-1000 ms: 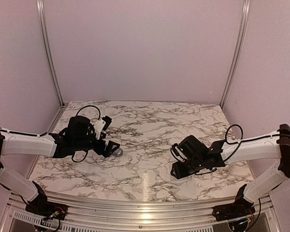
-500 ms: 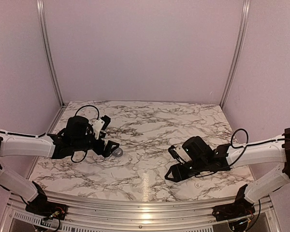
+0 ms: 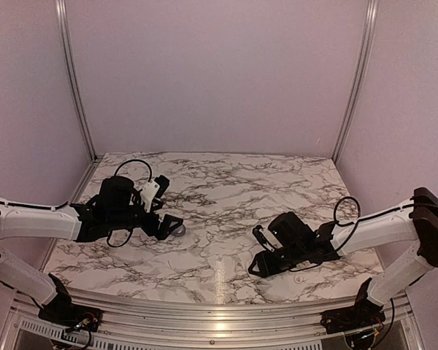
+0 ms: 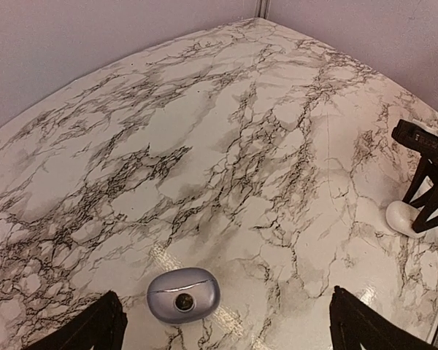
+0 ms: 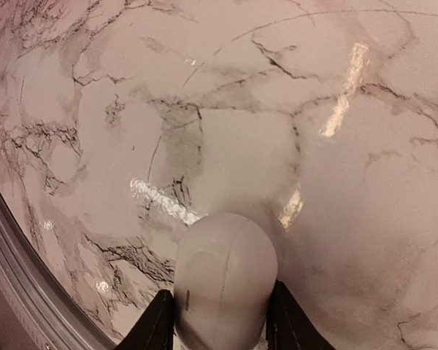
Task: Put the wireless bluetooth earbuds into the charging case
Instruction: Pick up the charging case from the center of the board, then pass from the right arm to the left
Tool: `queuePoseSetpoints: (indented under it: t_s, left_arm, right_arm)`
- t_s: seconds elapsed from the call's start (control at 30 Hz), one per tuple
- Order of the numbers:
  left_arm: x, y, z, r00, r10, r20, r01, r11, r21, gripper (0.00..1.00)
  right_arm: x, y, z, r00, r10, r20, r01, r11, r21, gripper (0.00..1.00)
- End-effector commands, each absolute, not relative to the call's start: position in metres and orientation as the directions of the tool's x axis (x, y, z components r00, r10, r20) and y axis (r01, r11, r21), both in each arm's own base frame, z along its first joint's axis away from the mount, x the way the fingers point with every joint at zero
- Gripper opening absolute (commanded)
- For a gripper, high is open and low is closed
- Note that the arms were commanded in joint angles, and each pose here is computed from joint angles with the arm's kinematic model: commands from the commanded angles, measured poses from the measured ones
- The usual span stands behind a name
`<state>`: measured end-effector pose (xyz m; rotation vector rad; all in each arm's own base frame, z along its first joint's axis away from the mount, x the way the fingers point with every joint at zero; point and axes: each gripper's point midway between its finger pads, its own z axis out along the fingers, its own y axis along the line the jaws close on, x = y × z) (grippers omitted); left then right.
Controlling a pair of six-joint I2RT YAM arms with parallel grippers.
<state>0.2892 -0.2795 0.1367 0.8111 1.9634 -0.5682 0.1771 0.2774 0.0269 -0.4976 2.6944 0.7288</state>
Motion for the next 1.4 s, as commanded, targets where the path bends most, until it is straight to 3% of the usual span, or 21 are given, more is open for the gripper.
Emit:
queuePoseSetpoints:
  t_s: [0.0,0.13,0.2,0.27,0.4,0.9,1.17,1.37]
  left_arm:
    - [0.285,-0.284,0.151,-0.32,0.3,-0.899,0.754,0.654,-0.05,0.99]
    - [0.285,-0.284,0.15,-0.317,0.305,-0.898,0.755,0.654,-0.045,0.99]
    - [0.284,-0.285,0.15,-0.315,0.306,-0.898,0.756,0.654,-0.043,0.99]
    - [0.285,-0.285,0.151,-0.313,0.306,-0.899,0.756,0.653,-0.042,0.99]
    - [0.282,-0.288,0.151,-0.303,0.315,-0.899,0.769,0.638,-0.035,0.99]
    - [0.227,-0.312,0.178,-0.02,0.344,-0.939,0.875,0.461,0.151,0.99]
    - [0.171,-0.325,0.205,0.059,0.215,-0.975,0.969,0.222,0.108,0.96]
    - [0.158,-0.33,0.218,0.008,0.149,-0.989,0.987,0.154,0.032,0.96]
  right_arm:
    - [0.173,0.28,0.006,-0.901,-0.265,-0.343,-0.39,0.842,0.373,0.38]
    - [0.167,0.29,-0.006,-0.9,-0.303,-0.314,-0.403,0.853,0.33,0.35]
    - [0.168,0.292,-0.008,-0.9,-0.304,-0.313,-0.4,0.861,0.314,0.27]
    - [0.171,0.293,-0.006,-0.899,-0.3,-0.319,-0.397,0.866,0.305,0.12]
    - [0.175,0.306,0.006,-0.885,-0.305,-0.352,-0.423,0.842,0.334,0.03]
    - [0.172,0.363,0.132,-0.767,-0.296,-0.57,-0.621,0.567,0.541,0.0]
    - [0.162,0.363,0.203,-0.605,-0.275,-0.747,-0.772,0.435,0.464,0.0]
    - [0.159,0.366,0.243,-0.452,-0.252,-0.856,-0.863,0.367,0.347,0.0]
